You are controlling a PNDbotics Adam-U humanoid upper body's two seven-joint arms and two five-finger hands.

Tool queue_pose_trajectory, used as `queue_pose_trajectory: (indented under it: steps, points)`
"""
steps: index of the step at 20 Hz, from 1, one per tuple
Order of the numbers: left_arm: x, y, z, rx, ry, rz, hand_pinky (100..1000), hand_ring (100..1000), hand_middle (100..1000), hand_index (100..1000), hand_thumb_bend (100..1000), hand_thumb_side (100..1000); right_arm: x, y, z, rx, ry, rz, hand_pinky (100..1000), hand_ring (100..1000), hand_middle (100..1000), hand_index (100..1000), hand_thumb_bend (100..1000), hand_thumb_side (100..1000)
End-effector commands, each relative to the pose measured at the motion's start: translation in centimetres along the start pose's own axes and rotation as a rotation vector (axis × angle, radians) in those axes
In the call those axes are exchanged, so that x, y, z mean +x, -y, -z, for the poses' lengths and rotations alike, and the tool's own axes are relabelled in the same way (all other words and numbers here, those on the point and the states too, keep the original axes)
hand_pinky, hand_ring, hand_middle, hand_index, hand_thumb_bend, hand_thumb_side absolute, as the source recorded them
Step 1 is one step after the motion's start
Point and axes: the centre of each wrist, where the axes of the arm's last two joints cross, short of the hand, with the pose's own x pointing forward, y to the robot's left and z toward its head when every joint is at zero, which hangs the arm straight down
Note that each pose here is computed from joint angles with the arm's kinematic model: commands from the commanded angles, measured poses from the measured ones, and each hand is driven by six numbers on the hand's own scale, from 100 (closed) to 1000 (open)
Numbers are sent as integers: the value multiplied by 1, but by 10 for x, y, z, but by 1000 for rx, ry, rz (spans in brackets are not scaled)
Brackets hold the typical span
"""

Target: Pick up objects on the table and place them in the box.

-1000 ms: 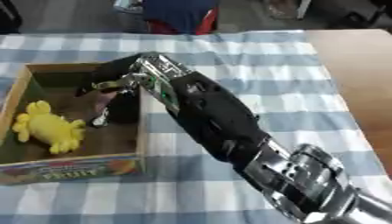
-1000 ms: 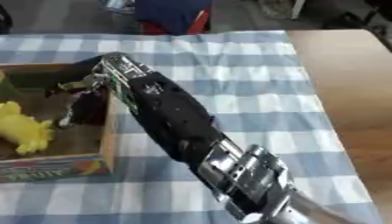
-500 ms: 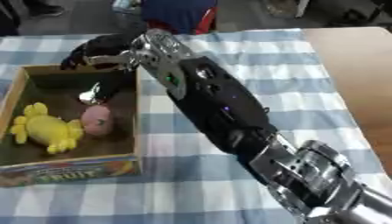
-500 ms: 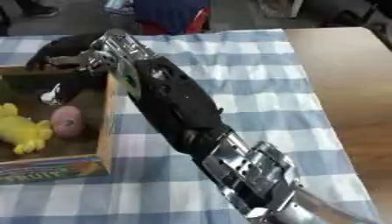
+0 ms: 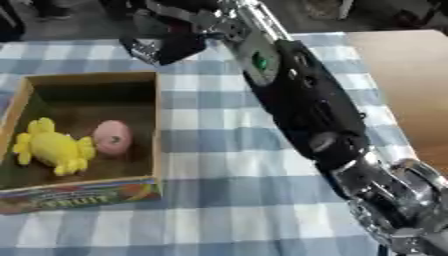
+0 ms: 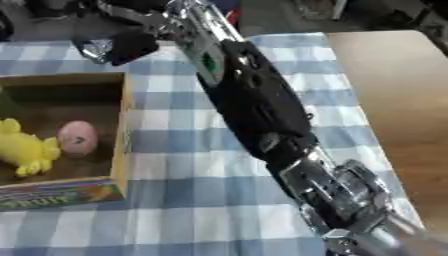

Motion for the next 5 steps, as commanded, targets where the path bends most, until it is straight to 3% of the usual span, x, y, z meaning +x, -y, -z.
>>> queue_pose_trajectory:
  steps: [1, 5]
  points:
    - [5, -5, 6, 15, 29, 16, 358, 591, 537, 808, 413, 556, -4, 22, -23, -132, -14, -9, 738, 837, 780, 914, 100, 869]
    - [5, -5, 5, 26, 23, 23, 358, 591, 538, 809, 416, 559, -4, 12, -49, -250, -70, 69, 736, 813, 764, 915, 100, 990]
